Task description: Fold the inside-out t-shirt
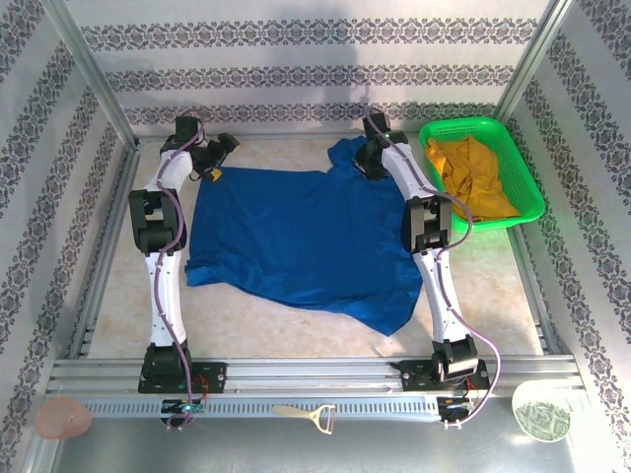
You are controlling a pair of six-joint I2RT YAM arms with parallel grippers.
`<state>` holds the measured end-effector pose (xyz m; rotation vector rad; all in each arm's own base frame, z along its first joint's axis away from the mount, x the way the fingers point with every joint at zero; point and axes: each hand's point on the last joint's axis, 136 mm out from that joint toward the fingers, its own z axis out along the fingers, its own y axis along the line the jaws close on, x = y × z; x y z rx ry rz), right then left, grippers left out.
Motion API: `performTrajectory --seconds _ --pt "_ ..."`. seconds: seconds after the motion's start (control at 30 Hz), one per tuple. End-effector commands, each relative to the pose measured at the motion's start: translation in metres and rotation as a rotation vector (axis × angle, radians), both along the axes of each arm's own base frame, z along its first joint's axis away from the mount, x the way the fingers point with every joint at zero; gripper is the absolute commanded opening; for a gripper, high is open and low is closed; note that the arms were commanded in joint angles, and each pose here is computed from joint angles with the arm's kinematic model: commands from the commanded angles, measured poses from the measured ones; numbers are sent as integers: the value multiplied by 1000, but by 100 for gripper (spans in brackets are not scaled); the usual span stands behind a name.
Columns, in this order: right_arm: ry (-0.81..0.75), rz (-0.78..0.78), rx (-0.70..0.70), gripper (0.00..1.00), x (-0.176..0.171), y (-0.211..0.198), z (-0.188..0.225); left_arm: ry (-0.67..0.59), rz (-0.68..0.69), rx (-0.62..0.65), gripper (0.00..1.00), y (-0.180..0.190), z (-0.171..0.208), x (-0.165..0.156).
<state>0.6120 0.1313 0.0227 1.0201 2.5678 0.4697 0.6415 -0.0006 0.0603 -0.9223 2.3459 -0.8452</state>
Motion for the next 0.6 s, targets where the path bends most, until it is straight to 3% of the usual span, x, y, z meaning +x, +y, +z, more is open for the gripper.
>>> performTrajectory --seconds 0.0,0.1,0.2,0.37,0.57 --pt "99 -141 45 29 -5 -25 -35 43 57 -10 100 17 -30 8" --pt "65 -192 98 28 9 -37 -35 28 81 -17 100 24 -31 20" --pt "-40 -149 132 28 32 -41 -15 -5 119 -30 100 36 -26 32" --pt "-292 47 176 30 61 -26 70 -122 129 -62 100 46 14 48" --pt "-303 241 123 35 22 5 123 -166 26 -65 100 23 60 36"
